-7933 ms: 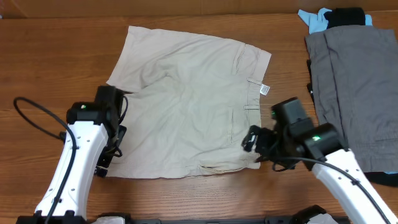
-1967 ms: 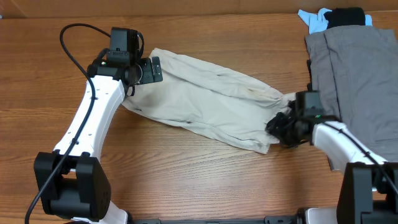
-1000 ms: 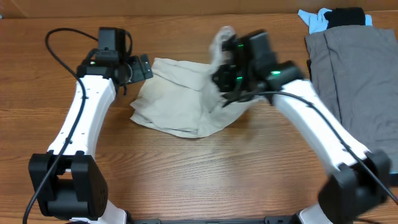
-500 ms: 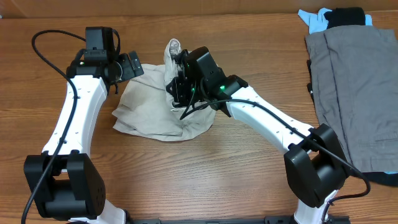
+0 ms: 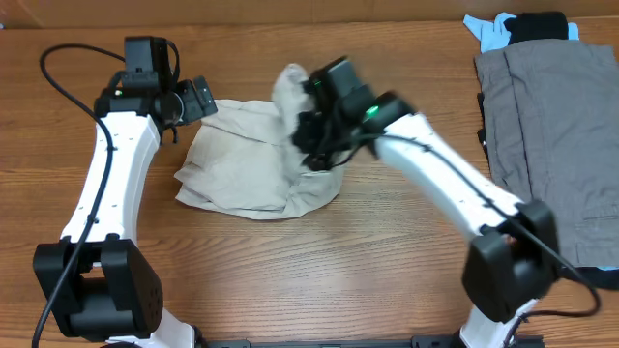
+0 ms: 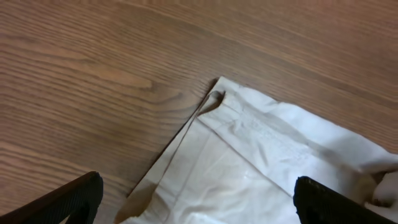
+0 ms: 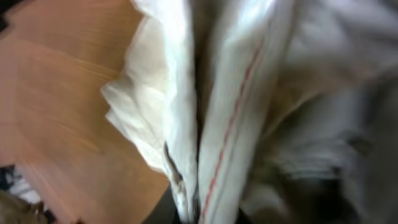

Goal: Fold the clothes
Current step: 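Grasp the right end of the folded shorts with the right gripper and lift, then fold the right end leftward over the shorts with the right gripper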

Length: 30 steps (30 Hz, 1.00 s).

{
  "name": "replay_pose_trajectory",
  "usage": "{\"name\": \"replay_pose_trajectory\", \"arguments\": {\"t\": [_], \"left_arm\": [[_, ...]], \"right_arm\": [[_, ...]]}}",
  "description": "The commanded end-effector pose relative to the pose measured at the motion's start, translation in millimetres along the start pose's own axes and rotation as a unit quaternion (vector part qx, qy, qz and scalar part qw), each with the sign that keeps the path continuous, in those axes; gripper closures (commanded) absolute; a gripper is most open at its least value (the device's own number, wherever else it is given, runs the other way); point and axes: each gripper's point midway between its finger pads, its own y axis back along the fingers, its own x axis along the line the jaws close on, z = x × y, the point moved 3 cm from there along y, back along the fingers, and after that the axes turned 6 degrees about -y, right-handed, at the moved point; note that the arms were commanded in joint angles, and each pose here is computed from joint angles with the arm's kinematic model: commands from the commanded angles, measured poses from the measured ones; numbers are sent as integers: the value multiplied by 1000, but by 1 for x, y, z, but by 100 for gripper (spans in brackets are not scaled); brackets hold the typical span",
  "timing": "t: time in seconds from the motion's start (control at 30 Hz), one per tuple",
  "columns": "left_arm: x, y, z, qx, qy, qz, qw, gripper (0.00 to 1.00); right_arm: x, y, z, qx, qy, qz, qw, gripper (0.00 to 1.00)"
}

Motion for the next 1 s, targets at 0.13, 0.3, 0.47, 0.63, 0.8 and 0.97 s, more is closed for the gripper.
{"name": "replay_pose_trajectory", "arguments": {"t": [0.13,0.3,0.47,0.63,0.8,0.97], "left_arm": [[-2,40,32,-27,11,0,1000,0],[-2,57,34,-17,-2,2,1000,0],[-4,65,30,-3,-4,-3,1000,0],[-4,65,23,14,-17,-6,1000,0],[-4,65,25,8,-16,-5,1000,0],[-1,64,35,-14,-15,9,1000,0]], "right_arm": [[-46,120,34,-63,-25,-34,997,96],[-108,151,31,-49,-84,-75,992,96],[-153,176,30,-53,-104,-97,988,96],[-182,197,30,-66,-123,-88,986,96],[-166,190,30,-57,-104,-64,991,96],[-110,153,32,-38,-34,-42,998,96]]}}
